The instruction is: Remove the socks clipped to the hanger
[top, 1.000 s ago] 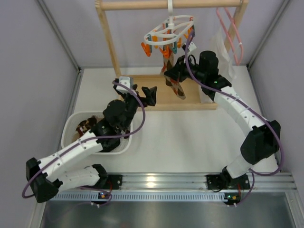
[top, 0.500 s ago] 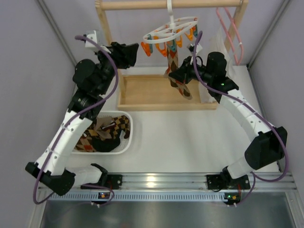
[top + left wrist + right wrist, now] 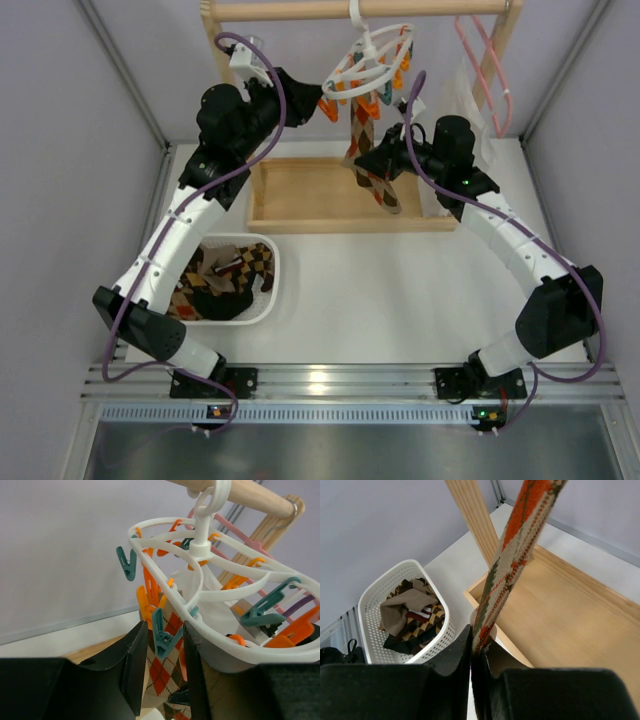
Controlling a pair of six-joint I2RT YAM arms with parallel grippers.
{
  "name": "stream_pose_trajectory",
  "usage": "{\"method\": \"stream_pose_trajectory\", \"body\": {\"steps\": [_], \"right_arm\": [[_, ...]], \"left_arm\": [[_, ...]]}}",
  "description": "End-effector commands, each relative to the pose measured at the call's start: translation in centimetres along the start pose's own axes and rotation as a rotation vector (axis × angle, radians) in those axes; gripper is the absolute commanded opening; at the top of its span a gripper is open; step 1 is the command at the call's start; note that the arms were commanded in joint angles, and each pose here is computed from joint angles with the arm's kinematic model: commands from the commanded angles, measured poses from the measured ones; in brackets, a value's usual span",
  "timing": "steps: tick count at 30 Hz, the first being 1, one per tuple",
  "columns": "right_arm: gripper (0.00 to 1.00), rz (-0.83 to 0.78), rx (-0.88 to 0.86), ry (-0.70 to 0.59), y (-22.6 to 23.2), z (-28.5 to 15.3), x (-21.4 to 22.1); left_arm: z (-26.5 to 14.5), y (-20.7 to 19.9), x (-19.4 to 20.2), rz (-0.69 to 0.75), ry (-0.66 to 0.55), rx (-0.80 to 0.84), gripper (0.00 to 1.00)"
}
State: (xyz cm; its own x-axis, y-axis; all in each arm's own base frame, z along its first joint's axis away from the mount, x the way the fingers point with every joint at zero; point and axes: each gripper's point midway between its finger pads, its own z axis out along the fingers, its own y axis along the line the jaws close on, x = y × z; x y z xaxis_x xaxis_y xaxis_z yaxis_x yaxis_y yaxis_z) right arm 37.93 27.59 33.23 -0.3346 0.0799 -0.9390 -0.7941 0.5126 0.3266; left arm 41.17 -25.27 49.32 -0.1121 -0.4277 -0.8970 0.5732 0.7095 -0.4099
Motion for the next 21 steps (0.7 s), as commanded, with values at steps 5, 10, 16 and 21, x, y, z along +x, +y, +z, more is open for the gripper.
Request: {"method": "stream_pose_trajectory", "body": {"steps": [5, 10, 16, 21], "right_arm": [[0.11, -0.042, 0.035, -0.129, -0.1, -0.5, -4.4], [0.13, 0.015, 0.041, -0.184, -0.5, -0.1, -5.0], [0.17, 0.077, 0.028, -0.22, -0.8, 0.4, -5.0], [0.17, 0.117, 0.004, -0.24, -0.7, 0.9, -5.1]], "left_arm": [[-0.9, -4.3, -2.4, -0.042, -0.064, 0.175, 0.36], [-0.2, -6.0, -1.4, -0.043, -0.052, 0.216, 0.36], [0.7, -7.6, 0.3, -0.032, -0.026, 0.245, 0.34], [1.8, -8.1, 0.9, -0.029, -0.023, 0.245, 0.34]]}}
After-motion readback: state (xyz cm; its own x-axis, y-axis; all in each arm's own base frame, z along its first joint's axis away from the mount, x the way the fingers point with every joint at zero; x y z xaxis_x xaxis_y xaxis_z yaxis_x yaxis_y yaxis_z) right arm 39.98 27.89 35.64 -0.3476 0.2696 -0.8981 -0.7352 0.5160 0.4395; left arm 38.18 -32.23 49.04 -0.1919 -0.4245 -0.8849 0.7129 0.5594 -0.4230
